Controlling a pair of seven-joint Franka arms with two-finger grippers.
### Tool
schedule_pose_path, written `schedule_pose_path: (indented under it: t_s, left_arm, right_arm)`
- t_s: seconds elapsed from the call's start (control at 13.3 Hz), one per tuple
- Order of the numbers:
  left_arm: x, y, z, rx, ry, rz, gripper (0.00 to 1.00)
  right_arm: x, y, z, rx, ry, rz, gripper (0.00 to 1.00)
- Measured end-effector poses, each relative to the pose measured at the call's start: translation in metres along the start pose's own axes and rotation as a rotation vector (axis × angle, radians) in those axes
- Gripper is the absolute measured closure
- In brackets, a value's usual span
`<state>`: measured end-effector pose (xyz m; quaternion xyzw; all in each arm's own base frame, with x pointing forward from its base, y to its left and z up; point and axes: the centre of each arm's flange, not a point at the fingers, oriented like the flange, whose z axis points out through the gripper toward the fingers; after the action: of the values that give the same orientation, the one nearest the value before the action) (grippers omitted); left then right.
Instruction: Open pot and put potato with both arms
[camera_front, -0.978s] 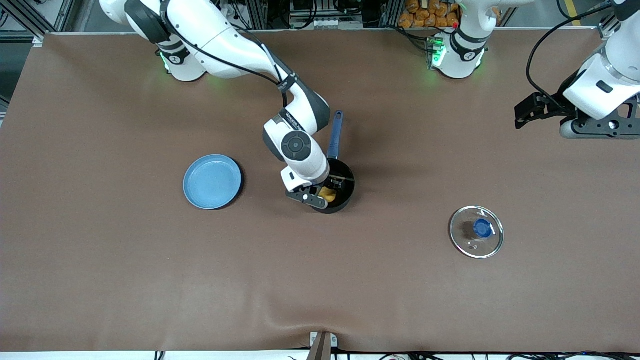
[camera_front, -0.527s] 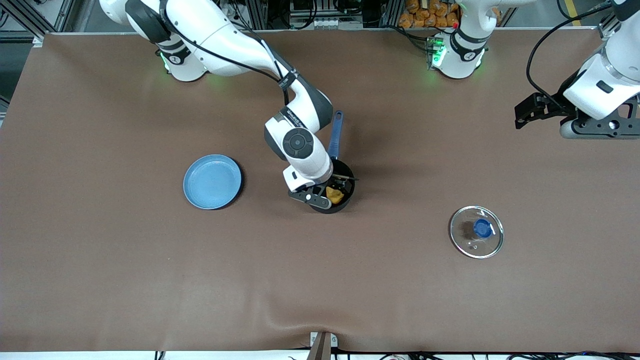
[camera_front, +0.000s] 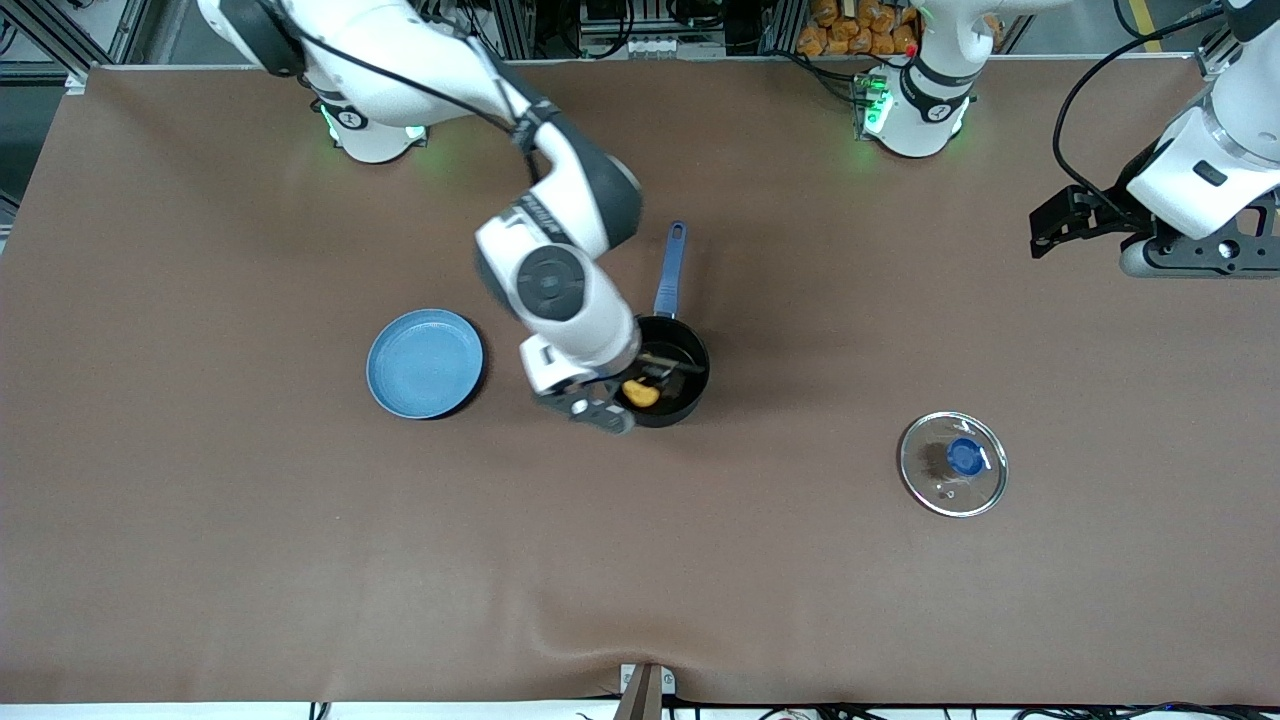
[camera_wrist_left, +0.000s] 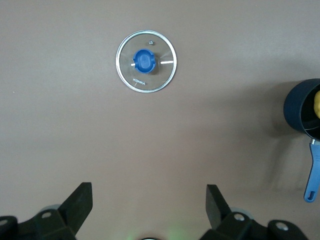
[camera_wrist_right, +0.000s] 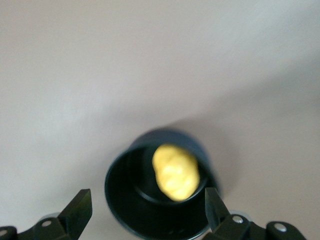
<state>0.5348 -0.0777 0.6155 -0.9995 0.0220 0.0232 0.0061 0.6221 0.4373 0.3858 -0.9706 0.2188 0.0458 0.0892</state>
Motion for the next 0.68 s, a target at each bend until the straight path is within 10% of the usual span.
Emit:
schedule_pose_path:
  t_s: [0.68]
  left_arm:
    - [-0.004, 0.003, -0.006, 0.001, 0.012, 0.006, 0.0]
  right_arm:
    - [0.147, 0.219, -0.208, 0.0, -0.094, -0.025, 0.0]
